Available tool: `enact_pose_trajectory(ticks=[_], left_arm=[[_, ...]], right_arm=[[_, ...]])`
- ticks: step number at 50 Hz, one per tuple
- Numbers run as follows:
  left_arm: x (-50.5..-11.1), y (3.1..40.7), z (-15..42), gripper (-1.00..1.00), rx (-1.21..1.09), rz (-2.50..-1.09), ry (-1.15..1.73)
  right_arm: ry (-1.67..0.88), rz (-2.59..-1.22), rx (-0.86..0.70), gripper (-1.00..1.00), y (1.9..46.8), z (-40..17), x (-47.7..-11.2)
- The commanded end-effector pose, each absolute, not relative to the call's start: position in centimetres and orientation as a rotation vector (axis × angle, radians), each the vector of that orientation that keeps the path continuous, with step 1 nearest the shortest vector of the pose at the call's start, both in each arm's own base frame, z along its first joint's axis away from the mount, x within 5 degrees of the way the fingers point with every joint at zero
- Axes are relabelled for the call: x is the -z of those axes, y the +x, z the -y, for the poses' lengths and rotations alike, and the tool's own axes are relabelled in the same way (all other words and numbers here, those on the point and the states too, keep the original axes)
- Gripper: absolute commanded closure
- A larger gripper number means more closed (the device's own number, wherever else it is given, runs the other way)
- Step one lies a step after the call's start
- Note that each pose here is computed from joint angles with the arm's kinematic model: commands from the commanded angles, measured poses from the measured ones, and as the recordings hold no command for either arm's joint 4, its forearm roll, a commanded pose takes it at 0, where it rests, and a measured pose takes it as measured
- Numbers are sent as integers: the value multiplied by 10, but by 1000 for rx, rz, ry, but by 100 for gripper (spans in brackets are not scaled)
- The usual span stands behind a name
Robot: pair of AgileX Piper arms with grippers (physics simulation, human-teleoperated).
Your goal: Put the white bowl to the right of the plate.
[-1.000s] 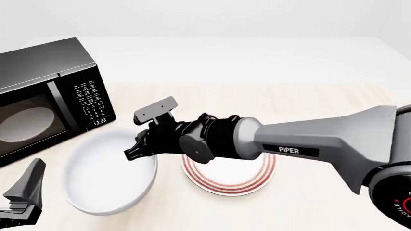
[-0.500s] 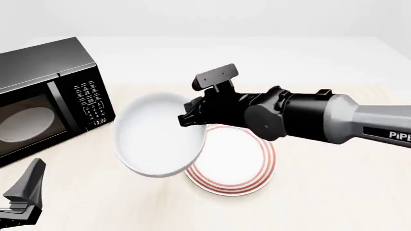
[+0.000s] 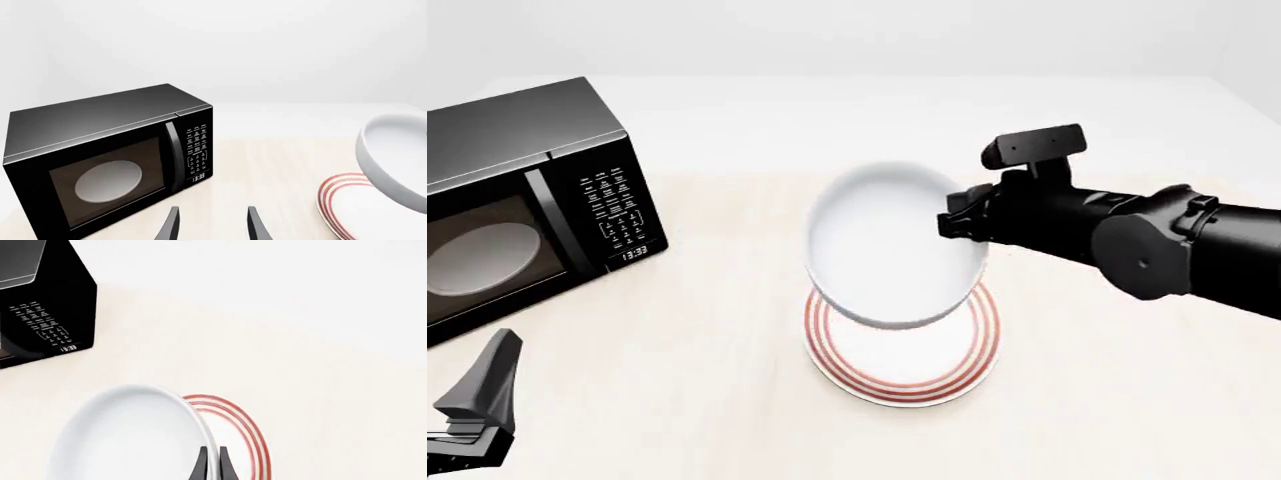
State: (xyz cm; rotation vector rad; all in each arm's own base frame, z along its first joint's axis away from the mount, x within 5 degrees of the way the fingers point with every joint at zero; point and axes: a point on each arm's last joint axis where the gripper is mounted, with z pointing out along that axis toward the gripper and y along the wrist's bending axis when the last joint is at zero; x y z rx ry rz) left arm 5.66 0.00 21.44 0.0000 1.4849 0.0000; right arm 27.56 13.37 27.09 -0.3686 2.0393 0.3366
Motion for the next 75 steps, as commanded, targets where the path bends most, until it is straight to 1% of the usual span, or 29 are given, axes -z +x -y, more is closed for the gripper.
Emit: enact_pose_trajectory(ticks=[1, 8, 14, 18, 23, 31, 43, 53, 75], left_arm=[[-214, 57, 0, -100, 0, -1485, 0], [-214, 57, 0, -100, 0, -1485, 0], [-214, 57, 0, -100, 0, -1485, 0], [-214, 57, 0, -100, 0, -1485, 0], [-214, 57, 0, -100, 0, -1485, 0], [-214, 57, 0, -100, 0, -1485, 0], [-214, 57, 0, -100, 0, -1485, 0], [-214, 57, 0, -100, 0, -1485, 0], [-214, 57, 0, -100, 0, -1485, 0]], right_arm=[[-146, -2051, -273, 100, 266, -79, -271], [-22, -2030, -207, 100, 258, -46, -277], [63, -2011, -165, 100, 251, -25, -282], [106, -2011, -155, 100, 250, -17, -279], [184, -2017, -122, 100, 249, -1, -268], [262, -2013, -103, 100, 247, 12, -258], [403, -2025, -66, 100, 248, 36, -234], [518, -2028, -26, 100, 239, 56, -212], [679, -2024, 53, 100, 217, 84, -184]])
